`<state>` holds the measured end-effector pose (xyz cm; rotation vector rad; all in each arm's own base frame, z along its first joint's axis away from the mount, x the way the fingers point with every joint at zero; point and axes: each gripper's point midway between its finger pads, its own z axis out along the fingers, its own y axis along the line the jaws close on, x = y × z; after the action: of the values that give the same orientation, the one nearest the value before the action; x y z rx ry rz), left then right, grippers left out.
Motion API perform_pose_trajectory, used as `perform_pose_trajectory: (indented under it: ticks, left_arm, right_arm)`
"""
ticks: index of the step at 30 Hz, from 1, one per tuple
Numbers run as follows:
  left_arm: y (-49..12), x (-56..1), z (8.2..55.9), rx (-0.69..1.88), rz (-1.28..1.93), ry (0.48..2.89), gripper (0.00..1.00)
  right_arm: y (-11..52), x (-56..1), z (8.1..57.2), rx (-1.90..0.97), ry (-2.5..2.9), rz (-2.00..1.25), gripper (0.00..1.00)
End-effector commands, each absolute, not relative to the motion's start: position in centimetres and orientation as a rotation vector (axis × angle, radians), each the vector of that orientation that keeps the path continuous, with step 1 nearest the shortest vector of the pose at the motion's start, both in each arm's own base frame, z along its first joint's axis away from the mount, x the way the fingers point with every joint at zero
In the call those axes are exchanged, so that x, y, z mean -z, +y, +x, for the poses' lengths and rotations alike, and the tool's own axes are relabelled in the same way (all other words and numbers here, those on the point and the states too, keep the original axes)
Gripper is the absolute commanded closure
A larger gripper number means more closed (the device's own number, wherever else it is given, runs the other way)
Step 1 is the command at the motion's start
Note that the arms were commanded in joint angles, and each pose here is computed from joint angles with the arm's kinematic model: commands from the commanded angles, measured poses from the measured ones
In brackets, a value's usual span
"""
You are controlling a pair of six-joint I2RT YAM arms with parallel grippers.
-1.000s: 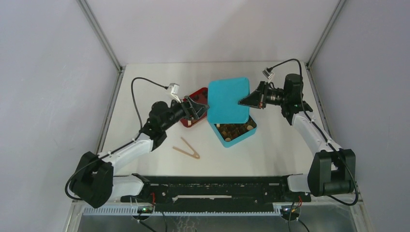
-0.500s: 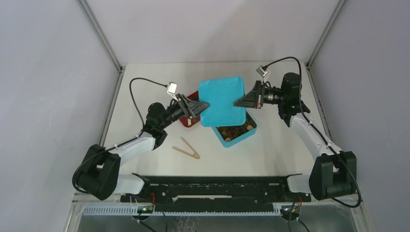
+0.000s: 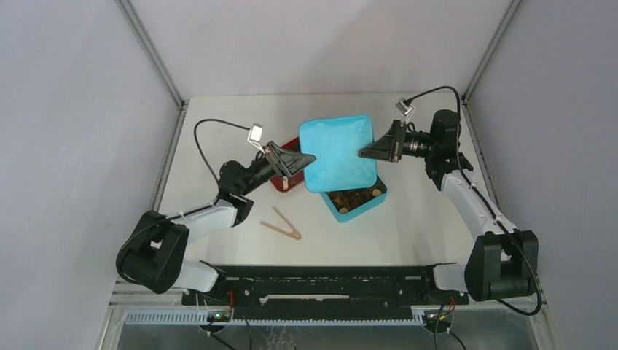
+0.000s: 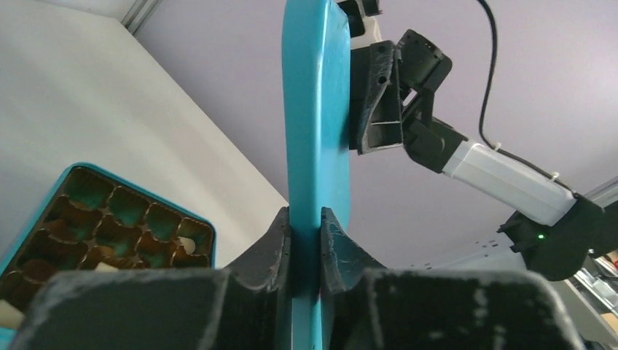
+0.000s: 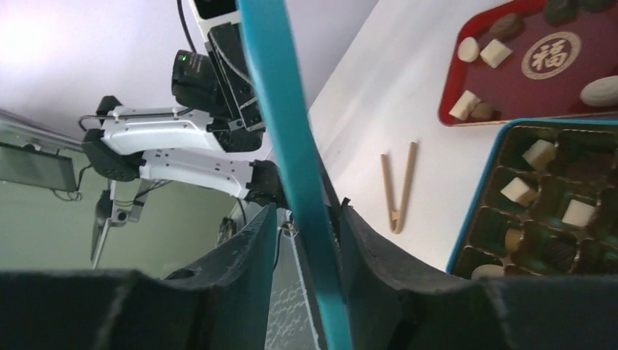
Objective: Pack the chocolate
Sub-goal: Move the packing box to the center of the board.
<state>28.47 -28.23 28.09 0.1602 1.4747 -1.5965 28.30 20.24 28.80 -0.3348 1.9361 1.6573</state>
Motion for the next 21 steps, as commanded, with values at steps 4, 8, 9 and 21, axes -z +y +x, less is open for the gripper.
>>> perform_pose_trajectory:
  ticks: [4,8,9,21]
  left_arm:
    - [-27.4,-26.4,28.9,1.606,0.022,1.504,1.0]
    - [-26.7,-25.4,29.3,1.606,-0.088,1.526,1.0]
    - [-26.6,-25.1,29.4,1.605,-0.113,1.533,1.0]
    - [-25.7,-21.5,30.2,1.503,-0.314,1.644,1.0]
  right_arm:
    - [17.6,-27.4,30.4,-1.417,1.976,-0.191,0.36]
    - [15.3,-24.5,32.6,-1.228,2.063,-0.031,0.29]
    - [14.6,-23.5,33.2,-1.165,2.089,0.014,0.27]
    - [10.0,-11.4,35.8,-0.806,2.348,0.415,0.23]
